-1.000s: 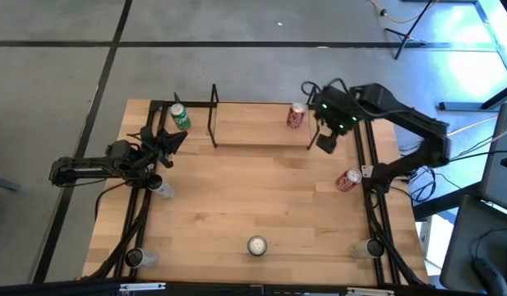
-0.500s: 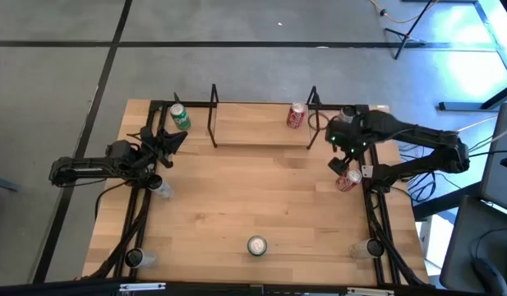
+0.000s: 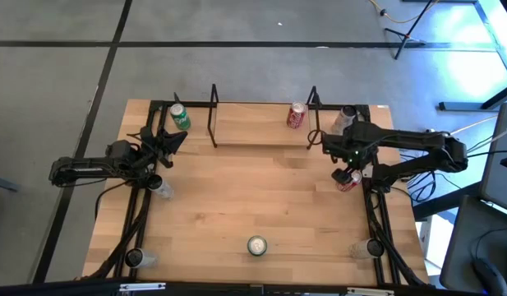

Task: Place canned beverage on shelf
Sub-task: Put the red soda can on the shelf aligned with the other red soda can, then put the bottom green soda can on the shelf

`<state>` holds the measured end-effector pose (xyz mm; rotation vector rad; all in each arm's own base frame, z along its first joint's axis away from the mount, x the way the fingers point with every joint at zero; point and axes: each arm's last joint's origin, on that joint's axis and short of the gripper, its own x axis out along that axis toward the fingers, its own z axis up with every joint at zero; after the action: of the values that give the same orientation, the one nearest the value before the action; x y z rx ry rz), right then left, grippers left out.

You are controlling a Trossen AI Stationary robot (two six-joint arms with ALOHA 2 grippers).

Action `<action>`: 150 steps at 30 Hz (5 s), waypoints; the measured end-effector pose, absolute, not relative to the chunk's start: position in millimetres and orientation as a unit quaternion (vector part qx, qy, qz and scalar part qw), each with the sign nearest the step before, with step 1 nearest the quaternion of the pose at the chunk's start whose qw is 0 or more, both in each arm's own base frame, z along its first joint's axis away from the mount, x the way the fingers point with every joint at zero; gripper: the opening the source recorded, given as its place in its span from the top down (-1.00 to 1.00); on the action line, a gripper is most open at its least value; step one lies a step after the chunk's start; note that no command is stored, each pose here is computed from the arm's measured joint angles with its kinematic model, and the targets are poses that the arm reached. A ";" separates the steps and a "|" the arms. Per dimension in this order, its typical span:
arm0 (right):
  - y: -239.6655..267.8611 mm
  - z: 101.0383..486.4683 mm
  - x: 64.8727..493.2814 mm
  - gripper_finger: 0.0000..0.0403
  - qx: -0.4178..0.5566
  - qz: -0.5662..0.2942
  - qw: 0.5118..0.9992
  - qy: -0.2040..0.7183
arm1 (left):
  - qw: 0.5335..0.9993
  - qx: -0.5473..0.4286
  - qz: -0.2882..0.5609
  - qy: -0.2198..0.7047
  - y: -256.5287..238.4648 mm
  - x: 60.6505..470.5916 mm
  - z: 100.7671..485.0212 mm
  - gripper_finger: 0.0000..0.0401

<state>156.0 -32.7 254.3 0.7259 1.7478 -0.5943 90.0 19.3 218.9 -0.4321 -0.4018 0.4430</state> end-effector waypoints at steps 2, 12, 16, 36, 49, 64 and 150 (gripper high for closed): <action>-32.5 248.3 155.2 -0.79 0.306 -0.251 0.544 0.740 | 0.933 -0.211 0.216 -0.196 19.3 90.0 218.9 0.95; -30.7 219.9 153.0 -0.71 0.320 -0.236 0.542 0.740 | 0.933 -0.211 0.217 -0.196 19.3 90.0 218.8 0.95; -29.5 219.9 150.3 -0.35 0.322 -0.225 0.530 0.751 | 0.933 -0.211 0.217 -0.196 19.3 90.0 218.8 0.95; -63.1 387.5 265.7 -0.29 0.082 -0.119 0.806 0.574 | 0.933 -0.211 0.217 -0.197 19.3 90.0 218.8 0.95; -112.8 303.7 353.6 -0.29 -0.038 -0.089 0.681 0.726 | 0.933 -0.211 0.217 -0.193 19.3 90.1 218.2 0.95; -161.9 292.7 336.6 -0.29 0.017 -0.111 0.663 0.740 | 0.935 -0.210 0.213 -0.190 19.1 90.4 217.8 0.95; 188.4 377.0 324.2 -0.70 0.038 0.080 0.915 0.394 | 0.952 -0.247 -0.162 0.076 -119.7 219.6 286.6 0.15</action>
<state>324.2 188.4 377.0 0.0781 0.8115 0.1640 219.6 -119.7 286.6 -0.5021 0.1537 -0.3296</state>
